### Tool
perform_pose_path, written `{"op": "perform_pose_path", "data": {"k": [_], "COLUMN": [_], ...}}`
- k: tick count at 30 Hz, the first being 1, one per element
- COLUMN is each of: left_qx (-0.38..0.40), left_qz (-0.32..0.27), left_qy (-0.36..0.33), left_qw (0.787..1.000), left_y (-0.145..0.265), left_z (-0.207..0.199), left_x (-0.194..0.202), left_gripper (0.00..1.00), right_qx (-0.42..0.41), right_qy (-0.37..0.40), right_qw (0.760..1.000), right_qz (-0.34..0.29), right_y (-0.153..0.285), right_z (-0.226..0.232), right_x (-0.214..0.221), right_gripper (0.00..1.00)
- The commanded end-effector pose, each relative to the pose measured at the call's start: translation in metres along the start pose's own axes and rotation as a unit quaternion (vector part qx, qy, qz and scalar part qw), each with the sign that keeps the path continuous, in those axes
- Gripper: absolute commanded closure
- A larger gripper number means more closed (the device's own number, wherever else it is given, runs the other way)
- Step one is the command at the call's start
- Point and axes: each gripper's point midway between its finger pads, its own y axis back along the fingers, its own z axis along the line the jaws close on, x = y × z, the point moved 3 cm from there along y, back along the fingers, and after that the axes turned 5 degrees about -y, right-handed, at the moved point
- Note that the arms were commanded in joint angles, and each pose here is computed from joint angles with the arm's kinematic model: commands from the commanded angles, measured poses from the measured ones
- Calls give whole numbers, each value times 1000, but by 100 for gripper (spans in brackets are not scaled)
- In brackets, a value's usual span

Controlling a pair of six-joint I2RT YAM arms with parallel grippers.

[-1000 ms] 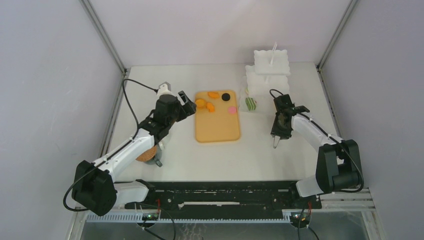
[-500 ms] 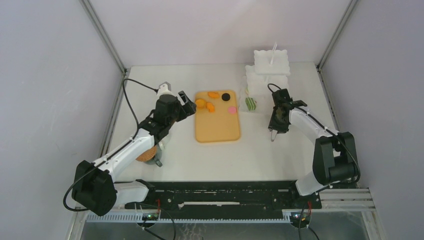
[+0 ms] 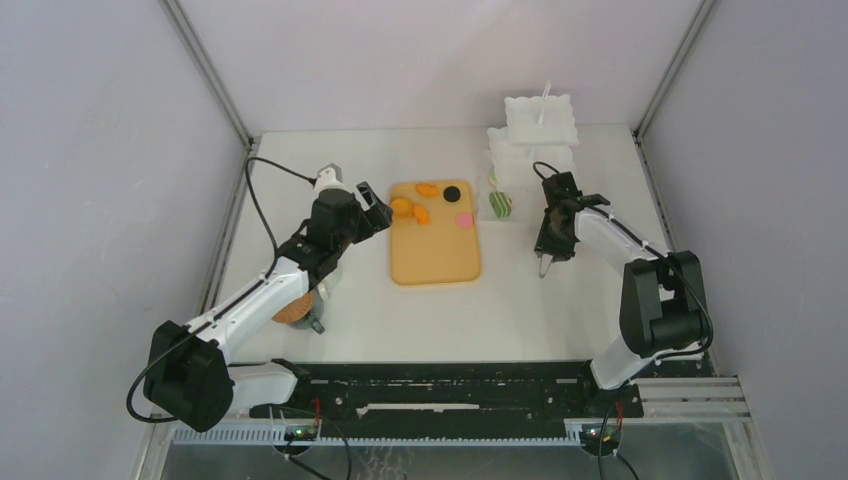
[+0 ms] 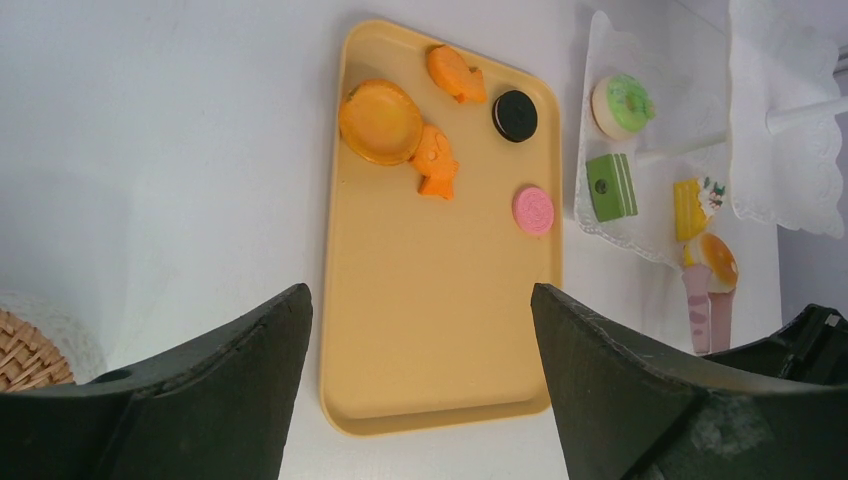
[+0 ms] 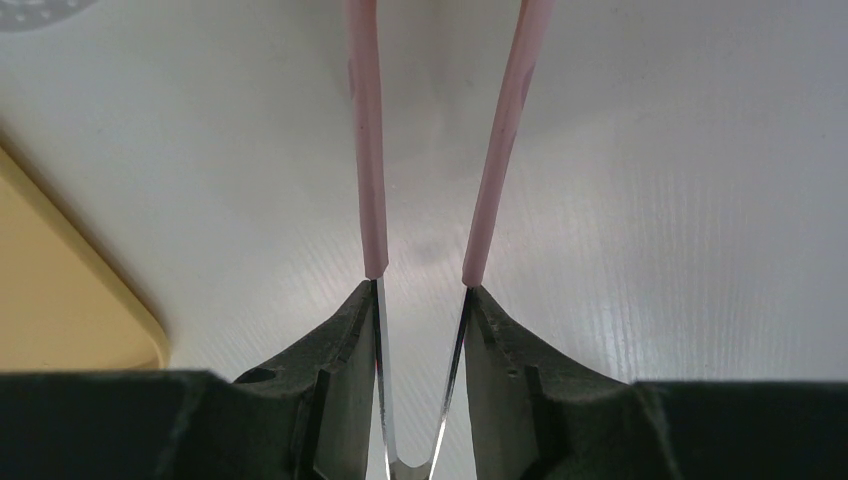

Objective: Serve the afternoon tea
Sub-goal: Place the desert on the desert table.

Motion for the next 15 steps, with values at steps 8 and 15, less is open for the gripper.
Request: {"op": "perform_pose_path", "data": {"k": [8, 15], "left_qx": [16, 16], "left_qz": [-29, -30], "left_qy": [-2, -1], "left_qw": [999, 999], "left_y": [6, 6], "left_z": [-9, -9], "left_x": [-19, -19], "left_gripper": [15, 15], "right_qx": [-31, -47], "right_qy": [-3, -8], "right_qw": [997, 995], "right_qz": [-66, -93], "right_y": [5, 13], "right_z": [22, 23], "right_x": [-43, -48], "right_gripper": [78, 78]}}
